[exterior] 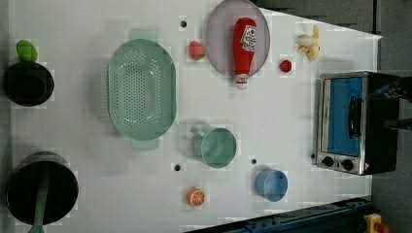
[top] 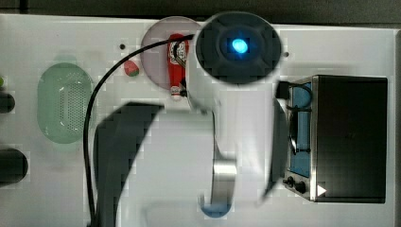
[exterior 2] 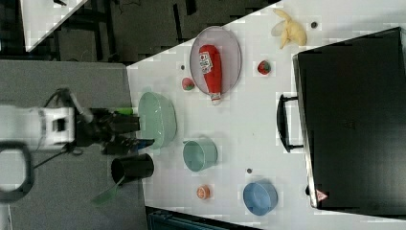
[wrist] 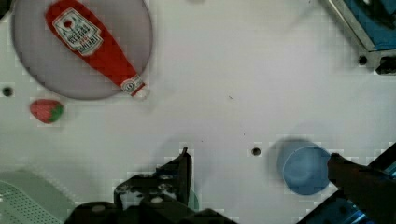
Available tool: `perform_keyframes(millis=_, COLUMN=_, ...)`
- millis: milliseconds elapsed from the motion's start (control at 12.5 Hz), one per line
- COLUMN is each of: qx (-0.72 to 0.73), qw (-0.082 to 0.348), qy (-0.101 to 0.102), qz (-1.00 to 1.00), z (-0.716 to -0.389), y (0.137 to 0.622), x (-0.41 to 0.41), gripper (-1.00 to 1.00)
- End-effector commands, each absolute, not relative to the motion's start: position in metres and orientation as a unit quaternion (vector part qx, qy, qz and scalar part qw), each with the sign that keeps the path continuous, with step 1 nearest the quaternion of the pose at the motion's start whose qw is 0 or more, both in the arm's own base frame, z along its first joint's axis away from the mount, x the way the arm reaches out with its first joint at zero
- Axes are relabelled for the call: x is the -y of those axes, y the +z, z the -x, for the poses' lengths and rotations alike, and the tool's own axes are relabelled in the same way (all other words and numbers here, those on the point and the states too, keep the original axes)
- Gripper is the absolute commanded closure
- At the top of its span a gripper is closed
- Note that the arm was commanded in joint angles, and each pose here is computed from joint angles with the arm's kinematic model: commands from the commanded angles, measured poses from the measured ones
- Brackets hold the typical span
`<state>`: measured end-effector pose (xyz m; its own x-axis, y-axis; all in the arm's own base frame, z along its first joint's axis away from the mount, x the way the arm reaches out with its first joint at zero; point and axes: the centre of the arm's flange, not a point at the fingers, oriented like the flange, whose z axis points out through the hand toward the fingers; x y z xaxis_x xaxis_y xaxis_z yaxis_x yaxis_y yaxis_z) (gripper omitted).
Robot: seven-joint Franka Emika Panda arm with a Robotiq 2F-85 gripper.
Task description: Pick ketchup from plate and place it on table.
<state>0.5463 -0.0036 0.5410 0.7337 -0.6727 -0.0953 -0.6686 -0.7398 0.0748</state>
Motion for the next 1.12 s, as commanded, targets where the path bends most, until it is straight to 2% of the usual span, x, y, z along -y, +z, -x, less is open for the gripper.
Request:
perform_keyframes(millis=80, qx=0.317, qw=0.022, qy=-0.095, qz=-0.944, z=-0.568, y=0.478, x=-0.025, gripper=-1.0)
perform_keyframes(millis=480, qx=0.163, qw=-0.007, qy=-0.09, qz=-0.982, z=-0.605, y=0.399, x=-0.05, gripper=-1.0)
perform_keyframes(millis=720, qx=0.09, qw=-0.024, qy=-0.07, qz=-0.993, z=-0.625, y=0.35, x=-0.058, gripper=-1.0)
perform_keyframes(millis=1120, qx=0.078, qw=-0.04, qy=-0.034, qz=-0.996, z=-0.651, y=0.274, x=-0.069, gripper=-1.0)
